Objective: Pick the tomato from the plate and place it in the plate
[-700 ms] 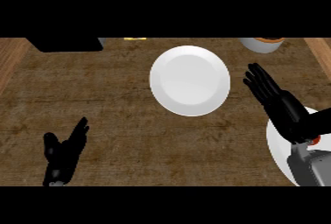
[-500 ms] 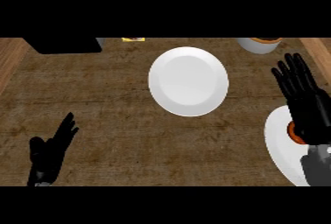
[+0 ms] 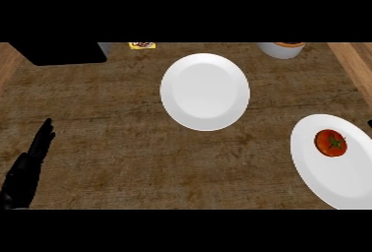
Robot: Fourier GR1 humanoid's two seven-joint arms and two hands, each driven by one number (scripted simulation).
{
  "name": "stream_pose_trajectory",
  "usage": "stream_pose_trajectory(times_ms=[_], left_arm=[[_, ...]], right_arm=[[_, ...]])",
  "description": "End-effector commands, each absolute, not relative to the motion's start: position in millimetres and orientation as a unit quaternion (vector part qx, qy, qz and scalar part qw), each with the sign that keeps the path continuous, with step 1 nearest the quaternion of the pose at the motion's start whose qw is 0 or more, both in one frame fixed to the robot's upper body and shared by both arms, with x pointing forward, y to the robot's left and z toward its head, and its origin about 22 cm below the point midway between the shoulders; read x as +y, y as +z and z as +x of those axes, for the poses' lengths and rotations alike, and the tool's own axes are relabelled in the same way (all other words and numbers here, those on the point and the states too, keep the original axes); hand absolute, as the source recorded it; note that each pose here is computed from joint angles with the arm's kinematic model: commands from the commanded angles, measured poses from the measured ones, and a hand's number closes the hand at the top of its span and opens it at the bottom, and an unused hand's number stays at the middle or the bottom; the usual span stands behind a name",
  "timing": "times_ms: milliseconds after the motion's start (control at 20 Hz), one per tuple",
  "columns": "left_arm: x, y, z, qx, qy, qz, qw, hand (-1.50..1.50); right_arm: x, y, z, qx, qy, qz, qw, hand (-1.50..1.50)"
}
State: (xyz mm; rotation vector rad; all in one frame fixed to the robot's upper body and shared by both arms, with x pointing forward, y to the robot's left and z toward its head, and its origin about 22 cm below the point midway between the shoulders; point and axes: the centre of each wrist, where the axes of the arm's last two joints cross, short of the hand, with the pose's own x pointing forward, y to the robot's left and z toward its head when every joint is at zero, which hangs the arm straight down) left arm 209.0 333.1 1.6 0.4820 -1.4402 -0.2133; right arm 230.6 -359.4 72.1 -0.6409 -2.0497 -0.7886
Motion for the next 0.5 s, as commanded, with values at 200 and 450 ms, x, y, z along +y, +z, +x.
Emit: stream_pose_trajectory(times_ms=[200, 450], left_arm=[[342, 9, 215, -0.673, -0.132, 0.219, 0.694, 0.0], [331, -2, 203, -0.678, -0.132, 0.209, 0.692, 0.0]], right_arm=[[-330, 21, 139, -0.81, -0.353, -0.327, 0.334, -1.5], [-331, 24, 113, -0.767, -0.242, -0.366, 0.468, -1.5]])
